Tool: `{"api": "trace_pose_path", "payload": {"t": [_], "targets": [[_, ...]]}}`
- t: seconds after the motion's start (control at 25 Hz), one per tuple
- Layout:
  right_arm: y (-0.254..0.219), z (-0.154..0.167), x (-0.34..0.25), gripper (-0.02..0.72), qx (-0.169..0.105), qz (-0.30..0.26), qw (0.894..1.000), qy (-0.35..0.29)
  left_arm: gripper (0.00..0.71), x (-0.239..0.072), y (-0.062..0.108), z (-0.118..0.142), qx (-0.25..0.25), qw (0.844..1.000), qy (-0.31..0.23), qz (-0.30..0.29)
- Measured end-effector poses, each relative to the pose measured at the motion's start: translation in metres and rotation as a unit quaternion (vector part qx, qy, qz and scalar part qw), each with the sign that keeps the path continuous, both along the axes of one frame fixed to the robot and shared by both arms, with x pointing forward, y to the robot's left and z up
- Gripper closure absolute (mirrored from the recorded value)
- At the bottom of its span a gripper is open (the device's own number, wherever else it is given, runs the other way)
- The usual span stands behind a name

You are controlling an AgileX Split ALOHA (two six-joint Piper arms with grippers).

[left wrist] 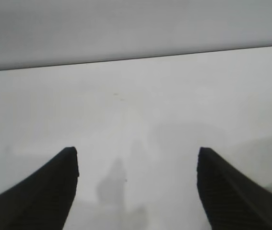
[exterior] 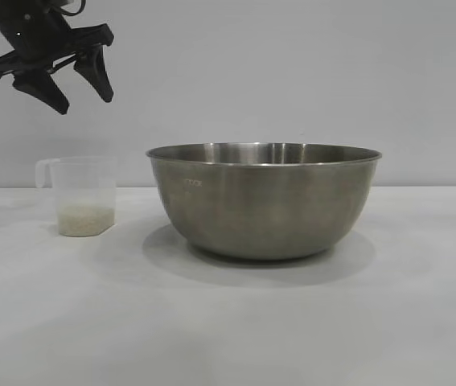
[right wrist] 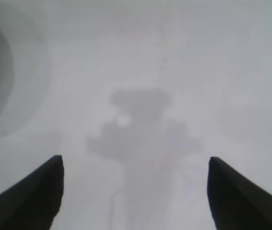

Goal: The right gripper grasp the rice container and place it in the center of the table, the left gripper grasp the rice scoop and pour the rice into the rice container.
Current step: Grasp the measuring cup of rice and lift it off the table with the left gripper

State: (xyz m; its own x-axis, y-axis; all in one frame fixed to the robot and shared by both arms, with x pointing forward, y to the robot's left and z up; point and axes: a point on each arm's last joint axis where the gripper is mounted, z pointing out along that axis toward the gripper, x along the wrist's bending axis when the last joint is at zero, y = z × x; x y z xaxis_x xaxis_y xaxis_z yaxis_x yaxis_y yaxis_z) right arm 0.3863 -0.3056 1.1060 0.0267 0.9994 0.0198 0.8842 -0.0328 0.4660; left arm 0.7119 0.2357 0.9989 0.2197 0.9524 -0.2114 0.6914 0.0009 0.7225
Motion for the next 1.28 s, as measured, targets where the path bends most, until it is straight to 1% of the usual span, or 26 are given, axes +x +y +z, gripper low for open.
{"api": "trace_pose_path", "payload": {"t": [0.24,0.4,0.56,0.68,0.84,1.12,1.28], "targets": [[0.003,-0.023,-0.047,0.179,-0.005,-0.003,0.997,-0.074,0.165,0.000,0.000,0.000,0.000,1.000,0.000,0.000],[0.005,-0.044,-0.070,0.179,-0.004,-0.006,0.996,-0.091,0.165,0.000,0.000,0.000,0.000,1.000,0.000,0.000],[0.006,-0.058,-0.091,0.179,-0.002,-0.013,0.993,-0.116,0.165,0.000,0.000,0.000,0.000,1.000,0.000,0.000],[0.007,-0.055,-0.104,0.179,-0.003,-0.017,0.988,-0.157,0.165,0.000,0.000,0.000,0.000,1.000,0.000,0.000],[0.008,-0.055,-0.123,0.179,-0.005,-0.017,0.983,-0.185,0.165,0.000,0.000,0.000,0.000,1.000,0.000,0.000],[0.010,-0.056,-0.146,0.179,-0.008,-0.016,0.967,-0.254,0.165,0.000,0.000,0.000,0.000,1.000,0.000,0.000],[0.010,-0.059,-0.156,0.179,-0.010,-0.016,0.961,-0.275,0.165,0.000,0.000,0.000,0.000,1.000,0.000,0.000]]}}
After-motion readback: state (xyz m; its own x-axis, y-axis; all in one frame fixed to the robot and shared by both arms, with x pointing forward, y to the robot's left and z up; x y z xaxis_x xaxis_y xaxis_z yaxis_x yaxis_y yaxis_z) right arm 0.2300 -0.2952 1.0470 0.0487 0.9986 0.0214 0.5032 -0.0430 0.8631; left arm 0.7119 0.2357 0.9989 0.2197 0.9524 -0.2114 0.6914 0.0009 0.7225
